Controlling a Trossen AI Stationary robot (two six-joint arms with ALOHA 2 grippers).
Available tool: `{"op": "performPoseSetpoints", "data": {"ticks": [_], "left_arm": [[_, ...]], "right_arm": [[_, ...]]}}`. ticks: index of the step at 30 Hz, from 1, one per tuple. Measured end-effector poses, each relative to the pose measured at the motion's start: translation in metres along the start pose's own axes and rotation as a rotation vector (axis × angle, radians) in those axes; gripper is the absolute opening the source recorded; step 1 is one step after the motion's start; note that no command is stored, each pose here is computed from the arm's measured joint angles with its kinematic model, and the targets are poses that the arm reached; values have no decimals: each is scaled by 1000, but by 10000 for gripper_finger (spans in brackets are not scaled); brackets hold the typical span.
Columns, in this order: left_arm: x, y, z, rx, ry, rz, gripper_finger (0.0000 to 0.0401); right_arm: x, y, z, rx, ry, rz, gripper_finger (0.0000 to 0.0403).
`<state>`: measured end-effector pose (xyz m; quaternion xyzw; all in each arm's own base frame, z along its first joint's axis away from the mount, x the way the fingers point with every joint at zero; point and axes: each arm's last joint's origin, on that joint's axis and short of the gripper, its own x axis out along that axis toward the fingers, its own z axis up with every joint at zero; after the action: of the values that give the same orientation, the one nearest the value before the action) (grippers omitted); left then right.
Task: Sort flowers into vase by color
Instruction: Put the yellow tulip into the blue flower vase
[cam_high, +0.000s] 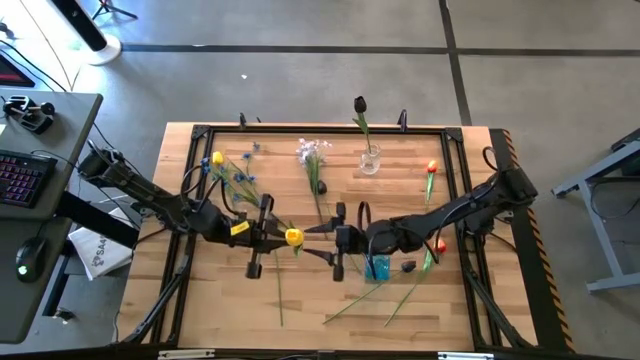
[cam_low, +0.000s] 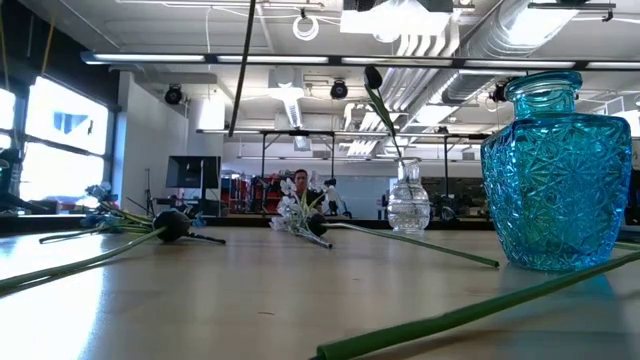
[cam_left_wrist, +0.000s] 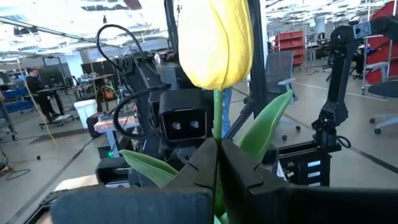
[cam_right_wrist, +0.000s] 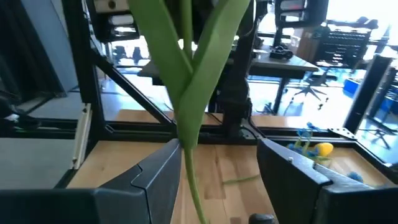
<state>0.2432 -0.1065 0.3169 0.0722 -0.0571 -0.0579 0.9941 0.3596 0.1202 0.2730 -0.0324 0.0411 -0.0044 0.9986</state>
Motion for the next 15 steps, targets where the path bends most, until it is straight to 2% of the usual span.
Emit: {"op": "performPoseSetpoints", "data": {"ticks": [10,15], "left_arm": [[0,0,0,0,1,0,0],[0,0,0,-1,2,0,0]], "right_arm": [[7,-8,0,26,-33,116,206],[13,-7,-4,4,-70,143,165]]}}
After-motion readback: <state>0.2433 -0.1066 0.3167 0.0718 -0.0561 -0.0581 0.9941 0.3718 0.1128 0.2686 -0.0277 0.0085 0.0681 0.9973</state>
